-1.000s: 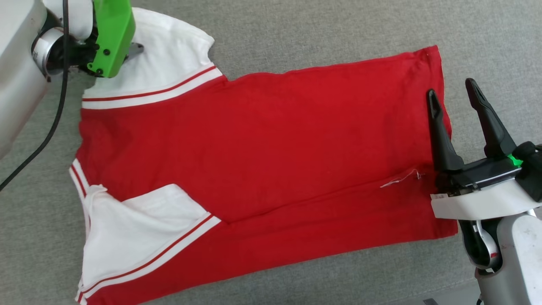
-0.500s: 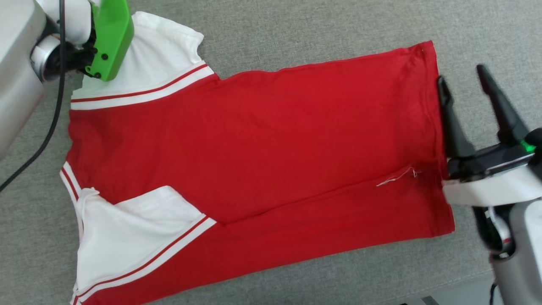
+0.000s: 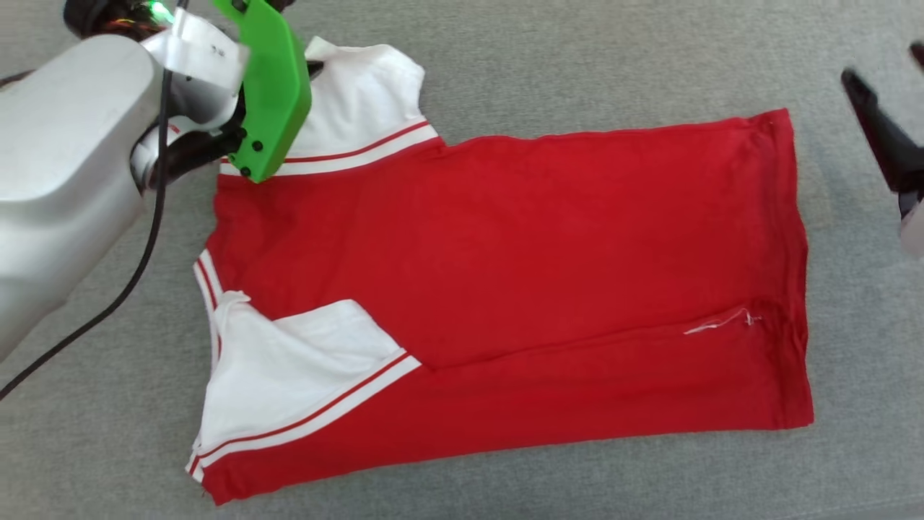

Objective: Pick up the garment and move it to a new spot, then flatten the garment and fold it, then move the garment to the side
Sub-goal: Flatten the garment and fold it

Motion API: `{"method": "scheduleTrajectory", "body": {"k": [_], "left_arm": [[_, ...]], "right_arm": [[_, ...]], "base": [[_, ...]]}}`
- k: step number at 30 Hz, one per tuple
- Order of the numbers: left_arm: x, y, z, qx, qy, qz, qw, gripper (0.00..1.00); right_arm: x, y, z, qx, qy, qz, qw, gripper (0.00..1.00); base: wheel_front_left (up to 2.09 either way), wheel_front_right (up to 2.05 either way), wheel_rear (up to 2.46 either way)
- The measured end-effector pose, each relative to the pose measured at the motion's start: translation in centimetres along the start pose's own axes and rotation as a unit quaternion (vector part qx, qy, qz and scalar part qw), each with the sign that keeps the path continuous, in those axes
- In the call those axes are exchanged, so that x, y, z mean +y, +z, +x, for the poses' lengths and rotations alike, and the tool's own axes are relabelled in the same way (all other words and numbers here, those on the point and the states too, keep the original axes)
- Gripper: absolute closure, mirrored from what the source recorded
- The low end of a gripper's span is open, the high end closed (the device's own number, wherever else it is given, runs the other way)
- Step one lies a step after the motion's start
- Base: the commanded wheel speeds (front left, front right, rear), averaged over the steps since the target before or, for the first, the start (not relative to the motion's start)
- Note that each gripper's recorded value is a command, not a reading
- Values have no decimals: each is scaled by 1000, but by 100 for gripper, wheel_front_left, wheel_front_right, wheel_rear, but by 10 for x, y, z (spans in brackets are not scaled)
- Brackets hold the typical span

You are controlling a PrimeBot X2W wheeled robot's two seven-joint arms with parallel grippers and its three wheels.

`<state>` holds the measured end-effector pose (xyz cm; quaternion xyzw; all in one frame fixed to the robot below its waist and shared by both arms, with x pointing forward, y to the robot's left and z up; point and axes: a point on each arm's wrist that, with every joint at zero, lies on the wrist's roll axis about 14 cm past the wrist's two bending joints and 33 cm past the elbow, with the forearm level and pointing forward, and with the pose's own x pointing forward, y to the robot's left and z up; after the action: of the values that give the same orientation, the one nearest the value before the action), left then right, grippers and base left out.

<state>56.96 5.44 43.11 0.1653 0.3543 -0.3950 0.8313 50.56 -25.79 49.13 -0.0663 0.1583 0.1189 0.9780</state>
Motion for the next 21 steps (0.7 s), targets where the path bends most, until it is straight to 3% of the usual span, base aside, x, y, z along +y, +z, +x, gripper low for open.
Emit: {"method": "scheduleTrajectory", "body": {"k": [4,9,21], "left_arm": [[0,0,-14,-14,12,19,1000,100],[-1,-2,-25,-27,16,21,999,100],[0,-13,-26,-31,18,27,999,100]], "right_arm": [[13,-32,4,122,38,30,991,0],[19,-66,8,249,60,42,966,0],[28,-105,40,352,60,22,934,0]], "base": [[0,0,0],[0,0,0],[0,0,0]]}}
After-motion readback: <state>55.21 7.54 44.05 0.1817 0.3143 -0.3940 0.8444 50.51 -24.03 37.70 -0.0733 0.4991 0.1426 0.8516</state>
